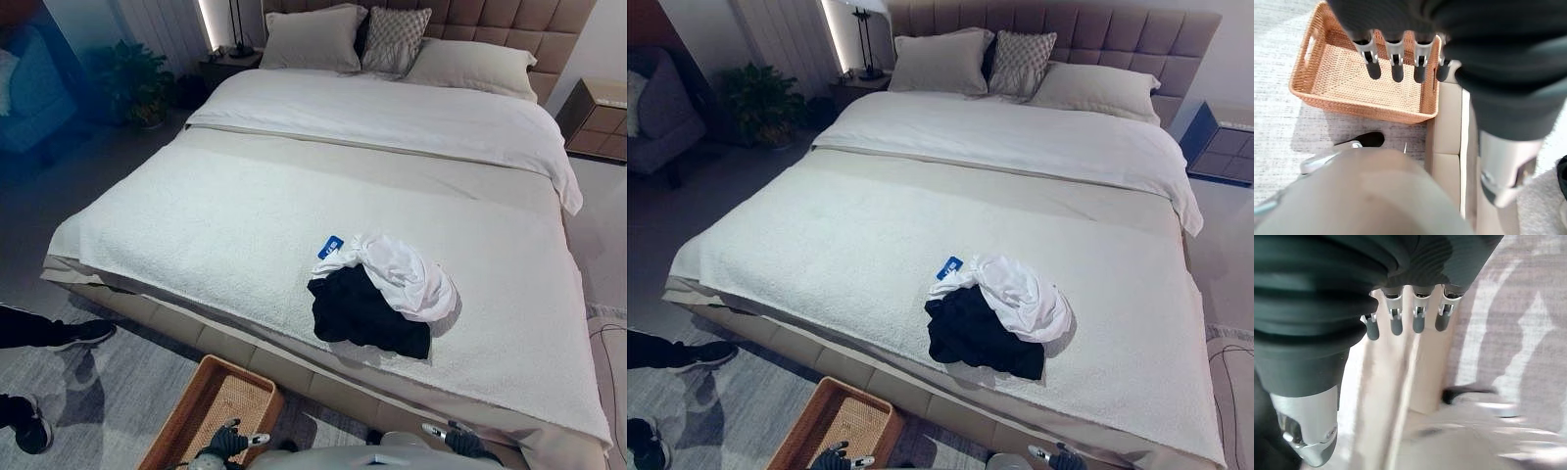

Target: Pick up clothes into the bucket

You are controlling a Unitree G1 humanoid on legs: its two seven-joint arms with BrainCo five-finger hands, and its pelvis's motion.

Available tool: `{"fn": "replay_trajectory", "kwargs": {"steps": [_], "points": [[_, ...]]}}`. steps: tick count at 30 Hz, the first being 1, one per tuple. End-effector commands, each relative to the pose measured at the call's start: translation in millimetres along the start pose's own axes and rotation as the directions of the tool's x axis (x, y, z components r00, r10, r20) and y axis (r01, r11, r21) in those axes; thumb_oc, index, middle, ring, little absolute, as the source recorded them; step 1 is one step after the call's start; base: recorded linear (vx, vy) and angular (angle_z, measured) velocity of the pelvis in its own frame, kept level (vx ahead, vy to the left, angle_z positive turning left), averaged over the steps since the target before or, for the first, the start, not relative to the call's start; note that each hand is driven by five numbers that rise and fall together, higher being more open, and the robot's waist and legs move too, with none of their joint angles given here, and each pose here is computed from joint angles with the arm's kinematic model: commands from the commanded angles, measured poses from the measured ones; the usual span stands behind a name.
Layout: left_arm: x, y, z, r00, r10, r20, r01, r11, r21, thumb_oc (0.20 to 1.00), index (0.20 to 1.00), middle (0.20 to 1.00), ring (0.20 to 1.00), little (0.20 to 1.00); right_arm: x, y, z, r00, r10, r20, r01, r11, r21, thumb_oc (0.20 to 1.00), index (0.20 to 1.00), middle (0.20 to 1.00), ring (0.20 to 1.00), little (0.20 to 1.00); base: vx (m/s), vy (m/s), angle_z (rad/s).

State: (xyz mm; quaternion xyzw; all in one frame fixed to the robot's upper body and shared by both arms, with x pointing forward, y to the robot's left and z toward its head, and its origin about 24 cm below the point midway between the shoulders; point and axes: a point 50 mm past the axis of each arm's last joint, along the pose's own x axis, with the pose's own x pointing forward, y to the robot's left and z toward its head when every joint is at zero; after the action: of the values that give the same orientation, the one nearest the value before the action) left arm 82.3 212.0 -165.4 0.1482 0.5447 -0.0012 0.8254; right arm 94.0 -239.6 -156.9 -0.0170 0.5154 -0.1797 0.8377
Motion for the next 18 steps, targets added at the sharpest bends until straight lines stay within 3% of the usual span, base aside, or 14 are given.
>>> {"fn": "replay_trajectory", "kwargs": {"steps": [1, 6, 9, 13, 18], "points": [[3, -12, 21, 0.997, -0.001, 0.075, 0.005, 0.999, -0.053, 1.000, 1.000, 1.000, 1.000, 1.000, 5, 5, 78, 0.965, -0.036, 0.261, -0.002, 0.990, 0.144, 1.000, 1.000, 1.000, 1.000, 1.000, 0.00, 0.000, 0.00], [2, -11, 30, 0.993, 0.017, 0.118, -0.009, 0.998, -0.065, 1.000, 1.000, 1.000, 1.000, 1.000, -2, 0, 138, 0.893, -0.077, 0.443, 0.012, 0.989, 0.148, 1.000, 1.000, 1.000, 1.000, 1.000, -0.02, 0.006, 0.00], [2, -11, 39, 0.987, 0.032, 0.158, -0.020, 0.997, -0.072, 1.000, 1.000, 1.000, 1.000, 1.000, -12, -14, 181, 0.813, -0.129, 0.567, 0.096, 0.992, 0.088, 1.000, 1.000, 1.000, 1.000, 1.000, -0.04, 0.019, 0.01], [1, -12, 58, 0.970, 0.047, 0.237, -0.034, 0.998, -0.059, 1.000, 1.000, 1.000, 1.000, 1.000, -41, -45, 253, 0.627, -0.244, 0.740, 0.313, 0.949, 0.048, 1.000, 1.000, 1.000, 1.000, 1.000, -0.04, 0.058, 0.02], [0, -12, 79, 0.949, 0.071, 0.307, -0.047, 0.995, -0.086, 1.000, 1.000, 1.000, 1.000, 1.000, -64, -48, 294, 0.504, -0.307, 0.807, 0.372, 0.921, 0.118, 1.000, 1.000, 1.000, 1.000, 1.000, -0.08, 0.064, -0.03]]}}
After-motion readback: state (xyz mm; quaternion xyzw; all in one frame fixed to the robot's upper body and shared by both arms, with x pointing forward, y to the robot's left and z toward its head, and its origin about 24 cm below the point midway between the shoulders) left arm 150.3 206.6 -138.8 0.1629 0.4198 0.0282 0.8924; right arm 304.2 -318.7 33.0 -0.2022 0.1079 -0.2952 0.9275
